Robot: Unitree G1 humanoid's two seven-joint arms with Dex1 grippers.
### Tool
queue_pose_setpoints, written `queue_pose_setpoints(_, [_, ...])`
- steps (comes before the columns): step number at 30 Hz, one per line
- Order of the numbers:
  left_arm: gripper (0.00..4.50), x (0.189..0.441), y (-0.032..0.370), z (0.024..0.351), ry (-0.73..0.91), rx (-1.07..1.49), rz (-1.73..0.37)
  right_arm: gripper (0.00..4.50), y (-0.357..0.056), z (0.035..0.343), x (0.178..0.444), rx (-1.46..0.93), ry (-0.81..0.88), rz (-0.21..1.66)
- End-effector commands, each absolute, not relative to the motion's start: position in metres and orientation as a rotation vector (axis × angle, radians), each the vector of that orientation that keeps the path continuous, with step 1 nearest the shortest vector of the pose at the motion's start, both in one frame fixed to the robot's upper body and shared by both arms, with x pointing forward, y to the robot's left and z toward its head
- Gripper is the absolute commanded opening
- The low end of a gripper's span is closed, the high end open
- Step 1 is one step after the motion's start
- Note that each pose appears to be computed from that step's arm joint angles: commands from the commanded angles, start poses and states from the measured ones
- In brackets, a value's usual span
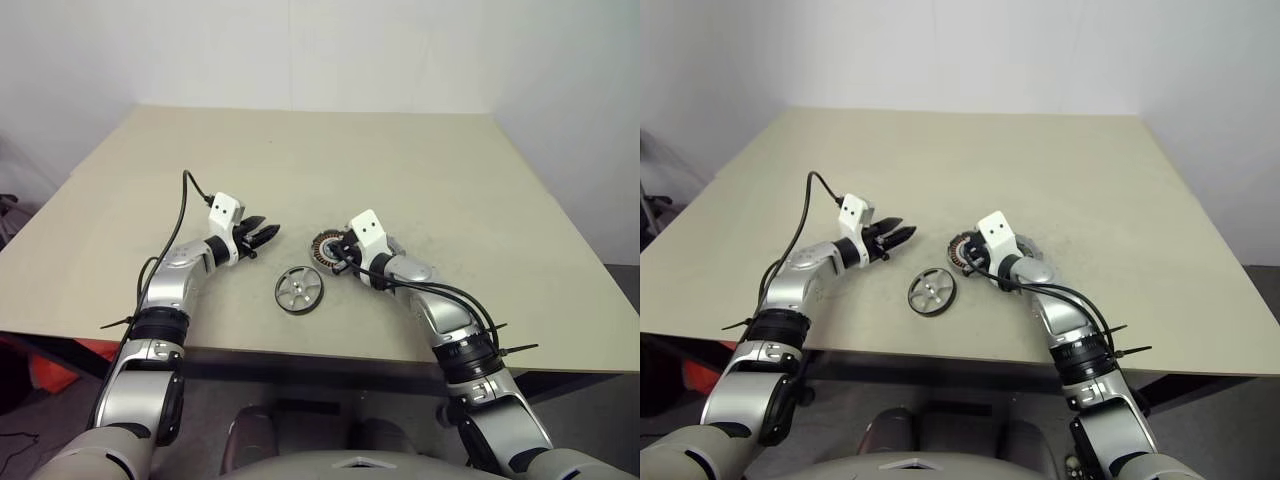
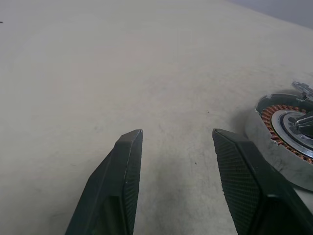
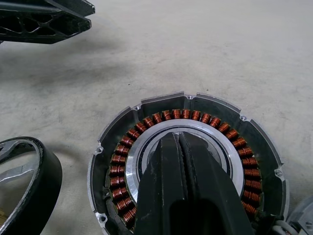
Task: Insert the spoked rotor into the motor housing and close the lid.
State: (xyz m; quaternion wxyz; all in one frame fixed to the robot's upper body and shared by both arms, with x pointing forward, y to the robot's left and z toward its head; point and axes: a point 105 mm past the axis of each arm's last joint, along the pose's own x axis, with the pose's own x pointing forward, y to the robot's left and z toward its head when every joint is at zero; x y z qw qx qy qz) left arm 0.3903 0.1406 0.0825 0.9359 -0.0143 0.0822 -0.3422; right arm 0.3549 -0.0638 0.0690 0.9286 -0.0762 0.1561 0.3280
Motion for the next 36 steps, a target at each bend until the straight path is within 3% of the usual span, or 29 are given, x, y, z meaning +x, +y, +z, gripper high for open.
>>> queue_pose_setpoints(1, [2.43,0.391,0.138,0.093,0.126,-0.015,-0.707,0.02,-0.069,0.085,0.359,-0.169,0.264,0.656])
queue_pose_setpoints(10, [2.43,0.390,0.137,0.091,0.129,-0.017,-0.711,0.02,-0.073,0.120,0.364,-0.178,0.176,0.654])
queue_pose_setpoints(20, [2.43,0.390,0.140,0.092,0.127,-0.014,-0.699,0.02,-0.071,0.065,0.362,-0.174,0.334,0.634])
queue_pose_setpoints(31, [2.43,0.389,0.140,0.090,0.132,-0.018,-0.697,0.02,-0.078,0.132,0.347,-0.249,0.133,0.745])
queue_pose_setpoints(36, [2.43,0.390,0.138,0.088,0.134,-0.021,-0.701,0.02,-0.086,0.141,0.330,-0.273,0.149,0.831])
